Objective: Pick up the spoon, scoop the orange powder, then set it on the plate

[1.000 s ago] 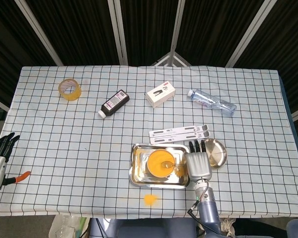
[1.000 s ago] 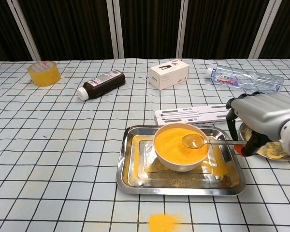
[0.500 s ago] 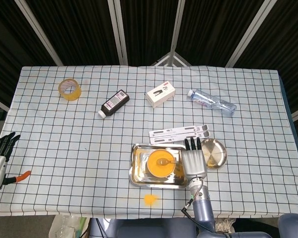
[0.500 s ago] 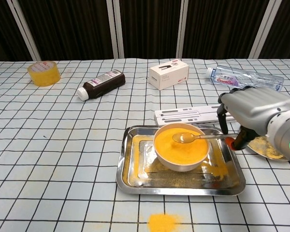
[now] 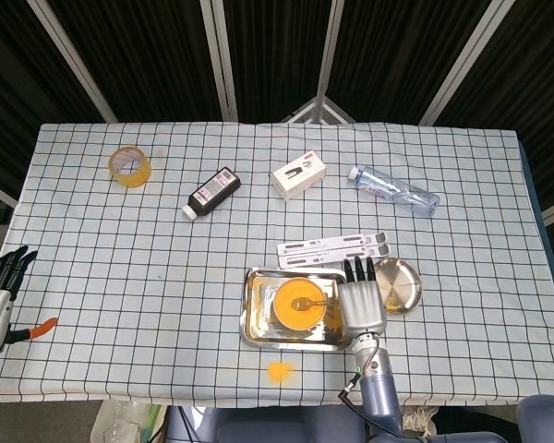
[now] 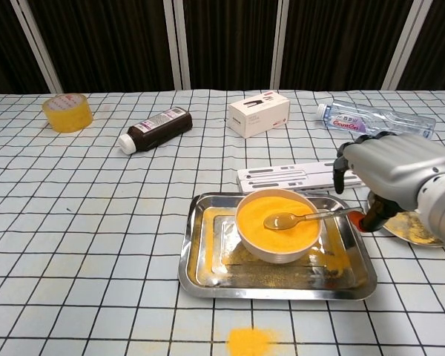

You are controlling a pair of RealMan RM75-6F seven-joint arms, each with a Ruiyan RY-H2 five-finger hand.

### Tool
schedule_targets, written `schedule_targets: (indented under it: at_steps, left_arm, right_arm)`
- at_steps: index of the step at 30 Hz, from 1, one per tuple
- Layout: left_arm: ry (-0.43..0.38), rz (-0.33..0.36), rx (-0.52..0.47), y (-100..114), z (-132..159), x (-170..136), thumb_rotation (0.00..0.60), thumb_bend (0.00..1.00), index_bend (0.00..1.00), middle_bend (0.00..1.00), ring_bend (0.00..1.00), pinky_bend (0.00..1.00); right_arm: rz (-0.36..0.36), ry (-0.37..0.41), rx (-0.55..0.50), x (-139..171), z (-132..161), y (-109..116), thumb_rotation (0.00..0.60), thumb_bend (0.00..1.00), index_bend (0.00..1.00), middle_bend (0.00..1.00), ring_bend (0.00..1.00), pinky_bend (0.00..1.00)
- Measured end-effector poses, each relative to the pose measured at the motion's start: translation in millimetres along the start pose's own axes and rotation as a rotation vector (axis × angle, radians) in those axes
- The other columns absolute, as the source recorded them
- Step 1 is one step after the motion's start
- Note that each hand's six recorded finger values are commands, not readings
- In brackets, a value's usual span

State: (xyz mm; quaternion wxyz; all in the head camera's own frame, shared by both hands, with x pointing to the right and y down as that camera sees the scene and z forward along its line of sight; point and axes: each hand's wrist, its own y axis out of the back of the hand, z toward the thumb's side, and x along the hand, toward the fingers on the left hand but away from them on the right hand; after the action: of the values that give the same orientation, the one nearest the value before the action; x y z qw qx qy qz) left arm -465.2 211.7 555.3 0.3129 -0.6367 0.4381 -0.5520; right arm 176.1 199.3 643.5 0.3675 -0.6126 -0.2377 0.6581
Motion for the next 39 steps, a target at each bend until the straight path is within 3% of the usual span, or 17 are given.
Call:
schedule_targets:
  at_steps: [24, 31, 33, 36, 39]
  left_arm:
    - [0.008, -0.004, 0.009, -2, 0, 0, 0.600, 0.00, 0.00, 0.00, 0.00, 0.00]
    - [0.007, -0.002, 0.008, -1, 0, 0, 0.600, 0.00, 0.00, 0.00, 0.00, 0.00]
    - [0.008, -0.003, 0.007, -1, 0, 0, 0.600, 0.00, 0.00, 0.00, 0.00, 0.00]
    - [0.008, -0.004, 0.007, -2, 0, 1, 0.600, 0.00, 0.00, 0.00, 0.00, 0.00]
    - [0.008, -0.004, 0.005, -1, 0, 0, 0.600, 0.00, 0.00, 0.00, 0.00, 0.00]
  right_arm:
    - [0.078, 0.052, -0.033, 22, -9, -21, 0.600, 0.46, 0.37, 0.13, 0.00, 0.00]
    - [0.041, 0.057, -0.046, 21, -9, -15, 0.600, 0.46, 0.25, 0.13, 0.00, 0.00]
    - [0.021, 0.060, -0.049, 19, -9, -12, 0.600, 0.46, 0.24, 0.16, 0.00, 0.00]
    - [-0.014, 0.073, -0.055, 16, -7, -7, 0.600, 0.46, 0.24, 0.29, 0.01, 0.00]
    - [-0.055, 0.091, -0.046, 14, -5, -2, 0.600, 0.46, 0.26, 0.41, 0.09, 0.00]
